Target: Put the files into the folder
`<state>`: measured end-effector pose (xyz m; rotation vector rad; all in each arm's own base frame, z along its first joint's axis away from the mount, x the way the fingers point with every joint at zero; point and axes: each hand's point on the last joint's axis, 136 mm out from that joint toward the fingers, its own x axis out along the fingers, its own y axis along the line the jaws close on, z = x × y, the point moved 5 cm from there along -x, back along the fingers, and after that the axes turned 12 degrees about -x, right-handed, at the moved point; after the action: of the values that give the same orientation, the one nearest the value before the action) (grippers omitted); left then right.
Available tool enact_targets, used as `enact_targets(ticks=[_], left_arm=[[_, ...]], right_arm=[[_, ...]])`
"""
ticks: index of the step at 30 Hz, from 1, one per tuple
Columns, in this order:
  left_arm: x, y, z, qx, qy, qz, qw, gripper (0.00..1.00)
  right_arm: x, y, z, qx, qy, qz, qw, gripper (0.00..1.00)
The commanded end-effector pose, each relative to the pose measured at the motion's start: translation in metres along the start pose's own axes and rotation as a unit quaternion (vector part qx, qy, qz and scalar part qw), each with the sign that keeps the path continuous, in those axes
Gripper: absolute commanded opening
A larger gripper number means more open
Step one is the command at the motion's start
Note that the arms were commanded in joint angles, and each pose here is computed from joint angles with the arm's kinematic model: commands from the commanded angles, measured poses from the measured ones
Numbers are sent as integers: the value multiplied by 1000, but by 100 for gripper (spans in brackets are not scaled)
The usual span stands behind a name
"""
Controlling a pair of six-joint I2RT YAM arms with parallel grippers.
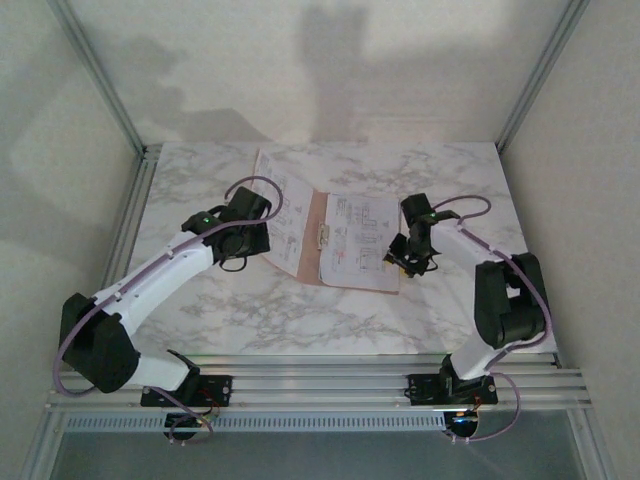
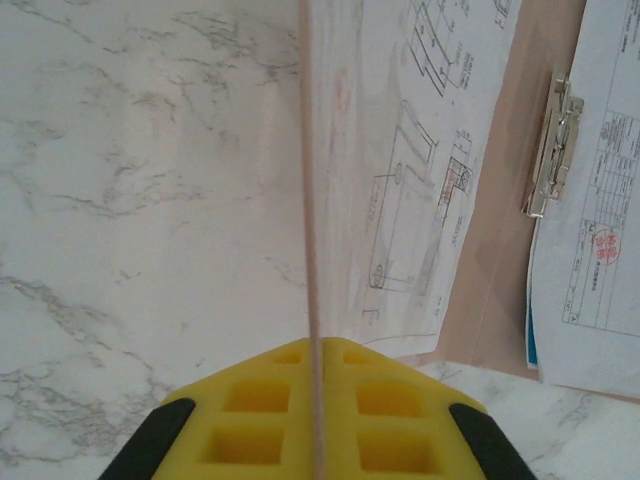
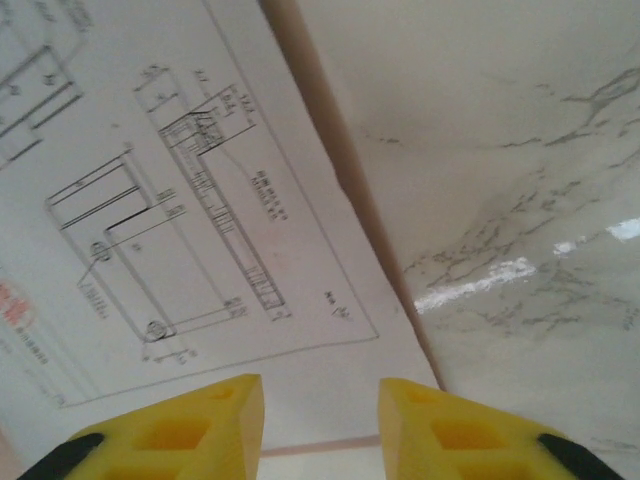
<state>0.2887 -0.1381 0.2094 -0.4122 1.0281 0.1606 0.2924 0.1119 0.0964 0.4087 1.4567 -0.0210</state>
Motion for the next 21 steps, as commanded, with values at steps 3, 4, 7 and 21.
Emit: enact_targets(ticks=[3,4,7,21], left_arm=[[-19,-25,2,44,-25,2,999,0],[-21,-33,0,52,-28,-2,998,0],[-28,-60,-9,77,-28,-22,996,3],[-38,-212,-100,205,87,-222,949,57]], right_arm=[[27,-7,-6,6,40,-23,999,34],[32,-8,-8,7,49,-27,998,34],[40,-10,-11,11,64,-28,998,34],[26,-10,-4,10,37,-41,998,41]])
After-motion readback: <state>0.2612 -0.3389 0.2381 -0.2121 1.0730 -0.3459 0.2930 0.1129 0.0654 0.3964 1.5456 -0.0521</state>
